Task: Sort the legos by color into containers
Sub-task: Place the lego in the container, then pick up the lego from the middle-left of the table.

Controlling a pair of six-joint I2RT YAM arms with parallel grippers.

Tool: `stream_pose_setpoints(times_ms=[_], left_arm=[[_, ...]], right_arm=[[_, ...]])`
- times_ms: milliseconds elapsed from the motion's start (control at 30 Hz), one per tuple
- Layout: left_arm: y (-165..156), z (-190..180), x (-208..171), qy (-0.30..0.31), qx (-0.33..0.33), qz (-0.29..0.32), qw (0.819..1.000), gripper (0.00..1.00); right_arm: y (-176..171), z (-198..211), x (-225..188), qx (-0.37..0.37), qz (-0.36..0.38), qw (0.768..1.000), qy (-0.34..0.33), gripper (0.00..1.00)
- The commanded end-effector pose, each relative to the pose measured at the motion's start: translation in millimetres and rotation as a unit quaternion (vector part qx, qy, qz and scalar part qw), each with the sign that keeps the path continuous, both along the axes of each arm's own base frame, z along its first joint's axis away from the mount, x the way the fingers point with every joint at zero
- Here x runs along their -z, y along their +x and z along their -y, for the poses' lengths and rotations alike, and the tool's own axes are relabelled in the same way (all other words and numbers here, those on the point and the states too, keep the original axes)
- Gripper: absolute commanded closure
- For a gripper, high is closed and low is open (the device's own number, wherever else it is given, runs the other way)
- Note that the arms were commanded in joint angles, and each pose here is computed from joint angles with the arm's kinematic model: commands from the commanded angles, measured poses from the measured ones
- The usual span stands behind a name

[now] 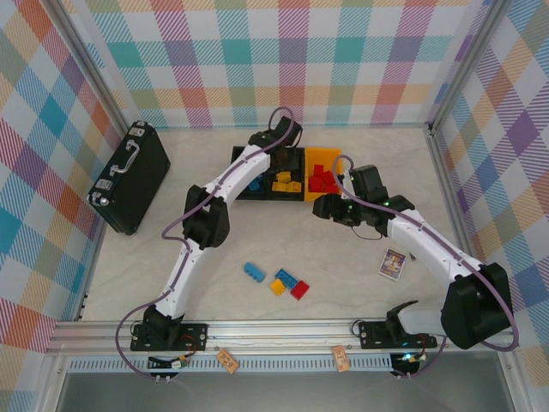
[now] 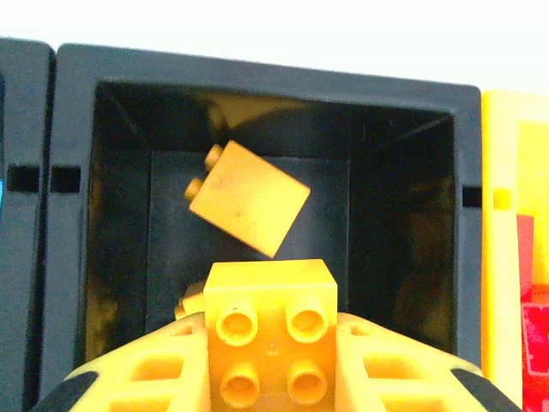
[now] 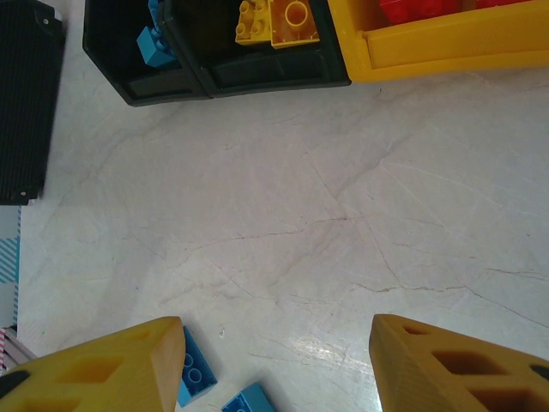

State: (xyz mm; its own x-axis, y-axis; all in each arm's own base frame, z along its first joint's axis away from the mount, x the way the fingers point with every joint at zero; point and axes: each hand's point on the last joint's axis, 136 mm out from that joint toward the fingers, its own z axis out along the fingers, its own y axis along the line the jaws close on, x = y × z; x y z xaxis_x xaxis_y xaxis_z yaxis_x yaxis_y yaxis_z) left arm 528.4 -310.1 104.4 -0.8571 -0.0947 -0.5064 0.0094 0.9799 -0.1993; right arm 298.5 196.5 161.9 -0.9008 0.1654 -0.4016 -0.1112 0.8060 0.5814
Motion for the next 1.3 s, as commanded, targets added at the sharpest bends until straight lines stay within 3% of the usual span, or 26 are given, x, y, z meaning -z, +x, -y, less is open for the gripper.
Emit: stream_pose_setpoints(times_ms=[0,133,267,333,567,867,1267], left_arm=[[13,13,-13,-0.039,0.010,0.024,0.999,0.72],[16,21,-13,-0.058,0.013,0.026,0.998,0.70],[16,26,-15,-0.072,0.016,0.025,0.997,0.53],[15,26,-19,-0.074,0.015,0.025,0.997,0.49],[-4,25,-51,-0.085,0.024,0.024,0.996,0.52],[-78,5,-79,-0.078,0.046,0.008,0.996,0.51],[-203,-63,-38,-0.067,-0.034,-0.062,0.995,0.49]], right_arm=[[-1,5,0,0.013,-0.003,1.000,0.000,0.41],[-2,6,1,0.015,-0.004,1.000,-0.002,0.41],[-2,6,1,0.015,-0.006,1.000,-0.001,0.41],[-2,6,1,0.015,-0.006,1.000,0.000,0.41],[-3,6,-1,0.012,-0.002,1.000,0.002,0.41],[-15,4,-5,-0.025,0.004,1.000,-0.003,0.41],[-52,-15,5,-0.122,0.008,0.992,0.010,0.40]])
